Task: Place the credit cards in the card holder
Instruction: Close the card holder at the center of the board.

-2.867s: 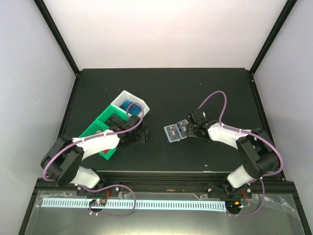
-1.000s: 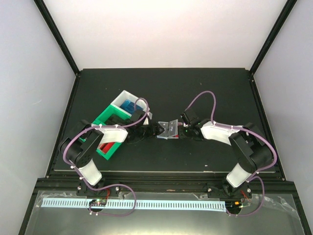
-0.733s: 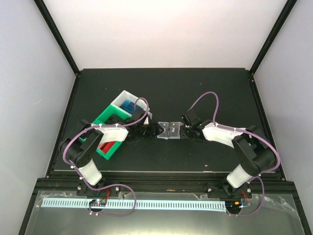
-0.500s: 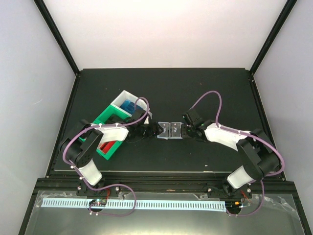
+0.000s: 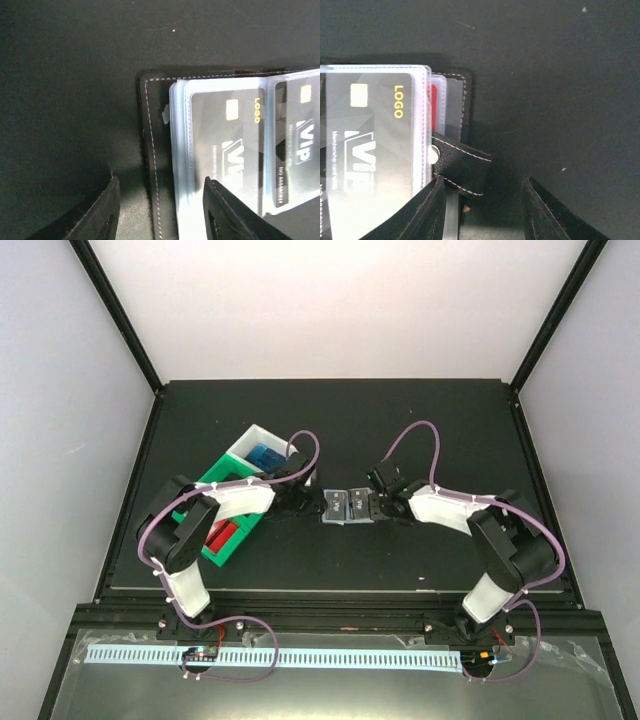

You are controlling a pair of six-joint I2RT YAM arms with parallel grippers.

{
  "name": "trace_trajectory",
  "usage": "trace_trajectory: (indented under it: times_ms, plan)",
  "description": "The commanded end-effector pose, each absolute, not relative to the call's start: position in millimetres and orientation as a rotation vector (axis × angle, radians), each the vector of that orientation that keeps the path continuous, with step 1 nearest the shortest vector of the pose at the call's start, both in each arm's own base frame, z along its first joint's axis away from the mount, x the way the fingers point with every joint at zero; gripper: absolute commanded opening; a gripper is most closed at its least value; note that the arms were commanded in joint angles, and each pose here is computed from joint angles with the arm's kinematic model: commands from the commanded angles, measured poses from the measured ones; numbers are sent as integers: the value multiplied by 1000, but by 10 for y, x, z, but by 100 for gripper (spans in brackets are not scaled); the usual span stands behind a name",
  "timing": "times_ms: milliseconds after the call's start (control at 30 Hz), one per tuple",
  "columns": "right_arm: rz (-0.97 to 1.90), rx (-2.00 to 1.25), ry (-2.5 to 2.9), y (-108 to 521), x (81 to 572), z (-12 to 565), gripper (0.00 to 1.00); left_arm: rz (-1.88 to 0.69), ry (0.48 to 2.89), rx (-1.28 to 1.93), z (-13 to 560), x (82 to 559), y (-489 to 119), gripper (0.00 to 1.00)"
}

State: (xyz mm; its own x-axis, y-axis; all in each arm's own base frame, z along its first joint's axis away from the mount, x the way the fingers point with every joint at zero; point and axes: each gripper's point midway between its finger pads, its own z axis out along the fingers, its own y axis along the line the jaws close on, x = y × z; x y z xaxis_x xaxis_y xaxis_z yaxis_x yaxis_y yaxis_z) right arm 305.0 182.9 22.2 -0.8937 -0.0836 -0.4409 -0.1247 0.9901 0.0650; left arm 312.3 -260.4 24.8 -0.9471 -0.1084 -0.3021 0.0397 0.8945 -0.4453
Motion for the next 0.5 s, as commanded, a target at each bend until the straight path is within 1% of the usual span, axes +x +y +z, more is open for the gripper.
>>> trace_trajectory:
  times_ms: [0,67,233,467]
  plan:
    - [19,-149,2631,1770,3213,266,43,-244,2923,85,-194,2852,-2193,45]
    - [-3,-141,2616,1756,3263,265,43,-175,2945,114,-255,2813,-2144,42]
    - [-86,-67,2564,1648,3361,299,42,-34,2984,177,-393,2741,-2047,40]
    - [-209,118,2493,1424,3434,417,42,-8,2989,194,-437,2716,-2012,40]
